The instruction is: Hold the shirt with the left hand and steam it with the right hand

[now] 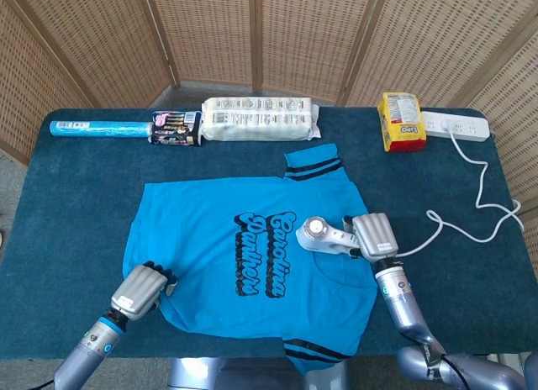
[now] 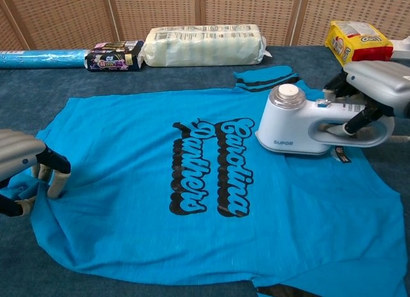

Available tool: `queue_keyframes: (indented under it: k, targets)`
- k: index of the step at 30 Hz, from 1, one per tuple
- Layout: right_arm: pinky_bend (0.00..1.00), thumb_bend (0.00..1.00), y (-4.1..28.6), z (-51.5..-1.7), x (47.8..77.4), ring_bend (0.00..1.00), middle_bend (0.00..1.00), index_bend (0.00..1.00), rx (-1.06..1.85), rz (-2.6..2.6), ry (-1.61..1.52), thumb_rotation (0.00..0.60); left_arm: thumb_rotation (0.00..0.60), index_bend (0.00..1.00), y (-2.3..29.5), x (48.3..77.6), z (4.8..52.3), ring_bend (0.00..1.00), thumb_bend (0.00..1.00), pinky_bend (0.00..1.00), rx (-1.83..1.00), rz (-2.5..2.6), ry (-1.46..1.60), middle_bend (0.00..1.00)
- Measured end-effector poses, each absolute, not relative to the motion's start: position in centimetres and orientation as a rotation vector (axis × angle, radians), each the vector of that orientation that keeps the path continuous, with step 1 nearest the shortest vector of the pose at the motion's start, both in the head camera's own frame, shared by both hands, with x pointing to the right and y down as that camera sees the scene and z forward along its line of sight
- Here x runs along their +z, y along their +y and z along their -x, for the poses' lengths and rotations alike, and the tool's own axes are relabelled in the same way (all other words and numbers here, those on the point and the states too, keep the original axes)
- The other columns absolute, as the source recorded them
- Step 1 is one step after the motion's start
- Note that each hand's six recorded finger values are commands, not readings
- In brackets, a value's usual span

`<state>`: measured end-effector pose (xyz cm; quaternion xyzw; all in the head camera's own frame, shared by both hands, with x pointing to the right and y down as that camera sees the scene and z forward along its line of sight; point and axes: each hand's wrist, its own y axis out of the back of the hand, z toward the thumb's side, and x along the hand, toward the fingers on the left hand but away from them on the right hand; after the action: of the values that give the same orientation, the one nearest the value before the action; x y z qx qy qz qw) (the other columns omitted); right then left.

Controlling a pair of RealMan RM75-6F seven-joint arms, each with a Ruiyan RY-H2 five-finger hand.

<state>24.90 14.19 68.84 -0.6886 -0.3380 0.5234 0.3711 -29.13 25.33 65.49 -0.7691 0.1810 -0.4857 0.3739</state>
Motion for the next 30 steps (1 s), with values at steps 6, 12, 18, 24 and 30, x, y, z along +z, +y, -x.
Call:
queue_keyframes:
  k: [6,12,18,24,30]
  targets:
    - [0.83,0.31,14.6,-22.8,69.6,0.85,0.77,0.72,1.317,1.770,-0.843,0.600,0.600,0.64,25.3,65.5,29.2,0.51,0.43,0.43,-1.246,1.972,0.471,0.61]
    - [0.83,0.31,14.7,-21.6,70.0,0.85,0.77,0.72,1.310,1.786,-0.835,0.600,0.600,0.64,25.4,65.7,29.2,0.51,0.43,0.43,-1.246,1.980,0.473,0.61]
    - [0.83,0.31,15.0,-20.2,70.3,0.85,0.77,0.72,1.301,1.809,-0.828,0.600,0.600,0.64,25.5,65.8,29.0,0.51,0.43,0.43,-1.238,1.989,0.477,0.61]
    - [0.83,0.31,14.9,-18.8,70.2,0.85,0.76,0.72,1.292,1.809,-0.806,0.600,0.600,0.64,25.8,66.1,28.9,0.51,0.43,0.43,-1.241,2.001,0.476,0.61]
    - [0.83,0.31,15.0,-17.5,70.3,0.84,0.76,0.72,1.295,1.814,-0.774,0.600,0.600,0.64,25.8,66.1,29.0,0.51,0.43,0.43,-1.239,2.002,0.486,0.61]
